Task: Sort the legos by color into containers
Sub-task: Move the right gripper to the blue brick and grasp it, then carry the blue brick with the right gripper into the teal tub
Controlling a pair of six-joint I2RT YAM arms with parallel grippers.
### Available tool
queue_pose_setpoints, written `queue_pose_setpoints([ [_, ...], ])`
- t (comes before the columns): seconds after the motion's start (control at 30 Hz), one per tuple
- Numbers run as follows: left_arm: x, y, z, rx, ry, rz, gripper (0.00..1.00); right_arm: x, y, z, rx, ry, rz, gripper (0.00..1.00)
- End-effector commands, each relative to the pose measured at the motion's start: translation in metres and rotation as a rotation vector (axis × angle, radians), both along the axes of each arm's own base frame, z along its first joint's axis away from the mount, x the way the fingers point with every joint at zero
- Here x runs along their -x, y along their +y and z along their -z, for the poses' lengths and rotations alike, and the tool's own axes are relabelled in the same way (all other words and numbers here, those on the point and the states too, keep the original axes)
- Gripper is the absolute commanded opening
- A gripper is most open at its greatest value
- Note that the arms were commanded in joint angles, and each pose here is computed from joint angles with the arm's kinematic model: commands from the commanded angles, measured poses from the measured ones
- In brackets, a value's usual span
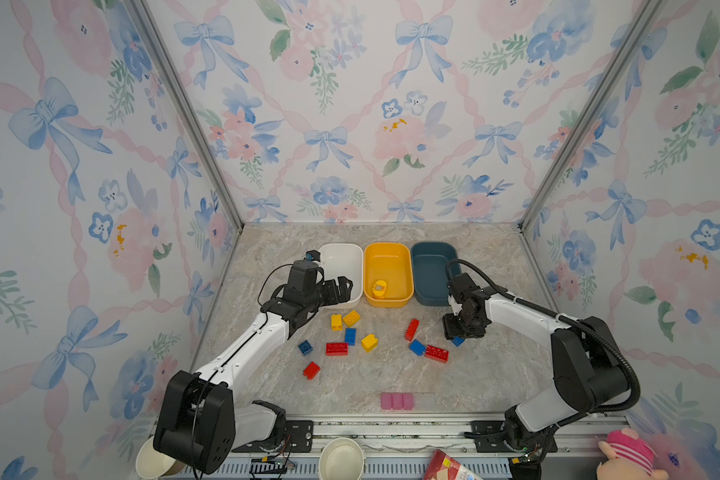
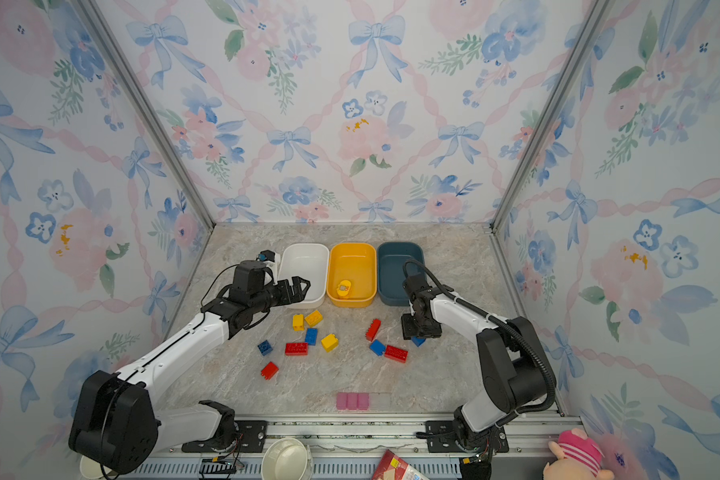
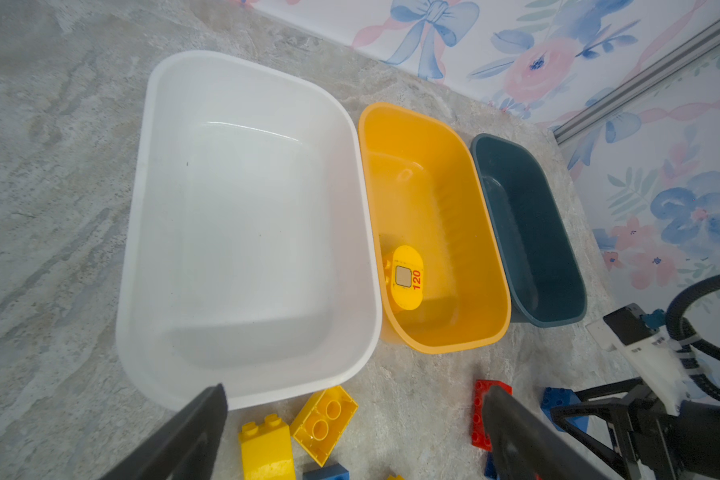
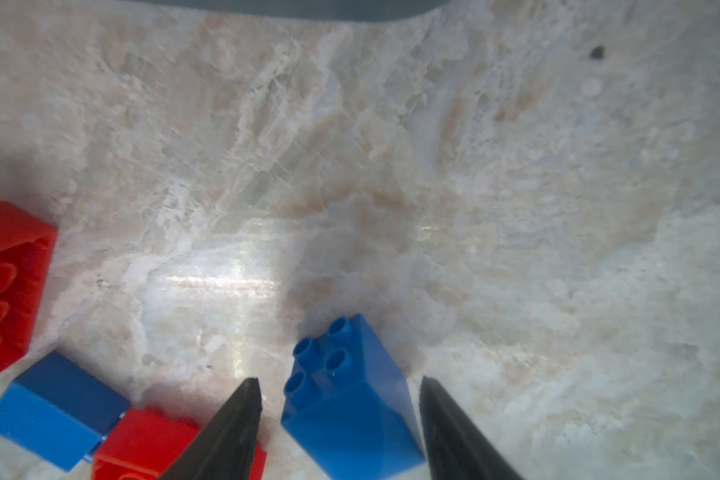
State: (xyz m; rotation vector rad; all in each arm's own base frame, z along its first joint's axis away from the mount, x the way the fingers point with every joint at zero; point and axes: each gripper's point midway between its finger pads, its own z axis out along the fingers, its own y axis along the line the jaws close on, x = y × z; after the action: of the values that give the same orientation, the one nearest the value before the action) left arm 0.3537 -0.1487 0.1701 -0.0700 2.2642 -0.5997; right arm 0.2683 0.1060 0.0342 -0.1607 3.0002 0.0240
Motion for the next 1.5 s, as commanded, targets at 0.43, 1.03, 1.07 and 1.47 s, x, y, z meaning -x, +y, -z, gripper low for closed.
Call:
queue_pose_setpoints([
  [0.43, 0.002, 0.002, -0.005, 0.014, -0.017, -0.004, 0.98, 0.002, 0.01, -0.001, 0.065, 0.015, -0.049, 0.3],
  [1.03, 0.004, 0.004, -0.003, 0.012, -0.017, -0.01, 0.98, -0.061, 0.025, -0.114, -0.046, -0.247, -0.004, 0.26],
  [1.07, 0.005, 0.004, -0.002, 0.012, -0.015, -0.011, 0.98, -0.068, 0.025, -0.115, -0.045, -0.253, -0.001, 0.26],
  [1.47, 0.015, 0.009, 0.002, 0.014, -0.011, -0.022, 0.98, -0.137, 0.04, -0.074, -0.041, -0.208, 0.01, 0.25],
])
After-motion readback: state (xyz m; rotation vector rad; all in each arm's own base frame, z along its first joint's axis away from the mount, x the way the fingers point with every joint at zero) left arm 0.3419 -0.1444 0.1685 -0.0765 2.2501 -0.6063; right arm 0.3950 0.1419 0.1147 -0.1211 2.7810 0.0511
